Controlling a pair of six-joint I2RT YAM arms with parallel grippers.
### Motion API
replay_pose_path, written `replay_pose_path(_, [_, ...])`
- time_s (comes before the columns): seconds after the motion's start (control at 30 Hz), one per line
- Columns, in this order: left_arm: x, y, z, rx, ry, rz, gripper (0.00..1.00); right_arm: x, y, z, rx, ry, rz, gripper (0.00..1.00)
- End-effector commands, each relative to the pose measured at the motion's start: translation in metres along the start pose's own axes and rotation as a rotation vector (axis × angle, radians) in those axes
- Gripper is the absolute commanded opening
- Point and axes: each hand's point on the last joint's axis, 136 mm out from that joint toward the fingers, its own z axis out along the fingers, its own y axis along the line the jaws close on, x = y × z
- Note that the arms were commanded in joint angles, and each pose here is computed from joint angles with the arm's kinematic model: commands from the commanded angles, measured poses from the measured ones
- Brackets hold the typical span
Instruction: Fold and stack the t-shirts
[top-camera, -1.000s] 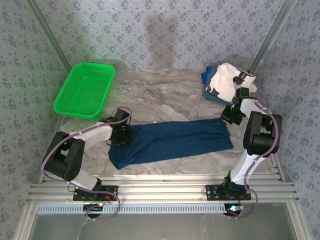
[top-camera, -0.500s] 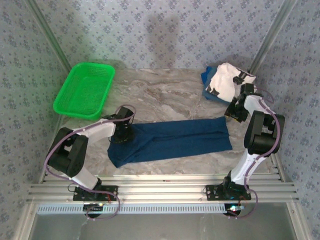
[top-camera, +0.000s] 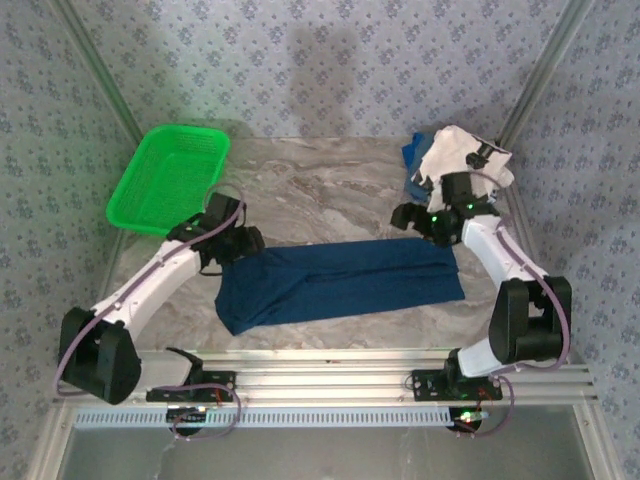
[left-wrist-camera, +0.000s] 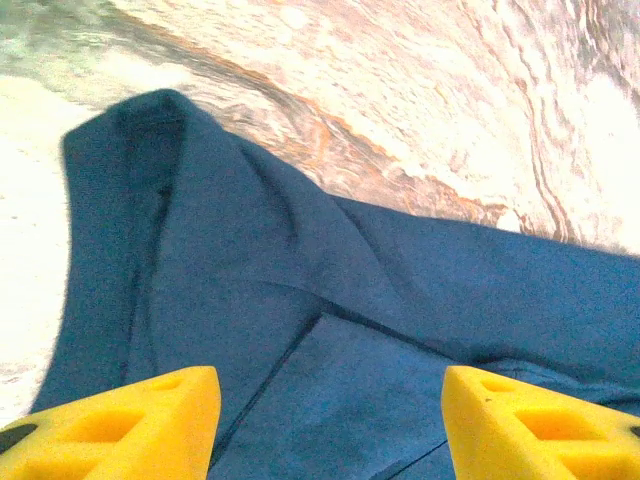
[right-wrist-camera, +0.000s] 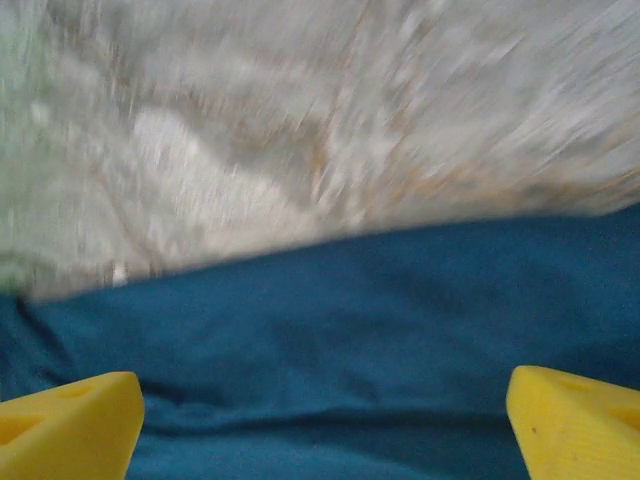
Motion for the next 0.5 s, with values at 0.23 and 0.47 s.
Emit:
replay_pose_path(0.23, [0.037, 0.020, 0.028, 0.040, 0.148, -0.127, 0.59, 0.067, 0.106, 0.052, -0.290, 0.233, -0.076, 0.94])
replay_pose_path(0.47, [0.020, -0.019, 0.049, 0.156, 0.199, 0.008, 0.52, 0.074, 0.131, 0.073, -0.281, 0.286, -0.128, 0.91])
